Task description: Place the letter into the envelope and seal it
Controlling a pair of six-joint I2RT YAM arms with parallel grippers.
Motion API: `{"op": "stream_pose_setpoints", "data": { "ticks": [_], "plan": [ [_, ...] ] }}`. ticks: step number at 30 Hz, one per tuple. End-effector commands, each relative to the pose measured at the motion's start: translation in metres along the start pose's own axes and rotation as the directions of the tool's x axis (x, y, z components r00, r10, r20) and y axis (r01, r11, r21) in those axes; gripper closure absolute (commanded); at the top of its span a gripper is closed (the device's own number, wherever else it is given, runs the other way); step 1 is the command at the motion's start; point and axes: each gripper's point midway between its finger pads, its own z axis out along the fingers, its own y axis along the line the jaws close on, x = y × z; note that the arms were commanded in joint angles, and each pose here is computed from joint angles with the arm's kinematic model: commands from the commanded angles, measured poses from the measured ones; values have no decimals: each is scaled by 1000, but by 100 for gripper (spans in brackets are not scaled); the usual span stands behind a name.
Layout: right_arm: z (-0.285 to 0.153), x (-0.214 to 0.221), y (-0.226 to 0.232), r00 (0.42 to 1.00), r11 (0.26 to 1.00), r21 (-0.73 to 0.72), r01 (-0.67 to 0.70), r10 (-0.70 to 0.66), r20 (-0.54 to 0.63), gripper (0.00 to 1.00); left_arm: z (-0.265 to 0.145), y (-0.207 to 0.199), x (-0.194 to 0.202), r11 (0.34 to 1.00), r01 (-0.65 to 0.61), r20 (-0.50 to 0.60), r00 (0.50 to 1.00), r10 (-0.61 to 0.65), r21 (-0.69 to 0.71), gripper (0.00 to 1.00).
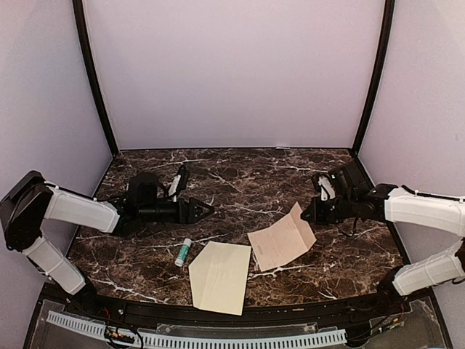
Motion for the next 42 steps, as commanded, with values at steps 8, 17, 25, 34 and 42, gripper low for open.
{"op": "stream_pose_setpoints", "data": {
  "ticks": [8,17,25,34,42],
  "plan": [
    [35,48,-26,979,998,66,0,13,-202,64,19,-4,-8,999,-3,-16,1000,3,32,21],
    [37,72,-38,966,996,87,-21,43,-254,57,21,5,-4,1000,6,-24,1000,-6,1,22],
    [46,86,-37,959,998,40,-46,55,-276,62,22,4,-4,1000,12,-23,1000,-12,9,23],
    [50,77,-33,966,999,23,-31,36,-256,100,23,0,-4,1000,11,-26,1000,-10,25,24],
    [23,6,7,996,998,-44,50,-53,-65,100,18,-25,-23,994,-62,7,998,61,90,24]
  ]
}}
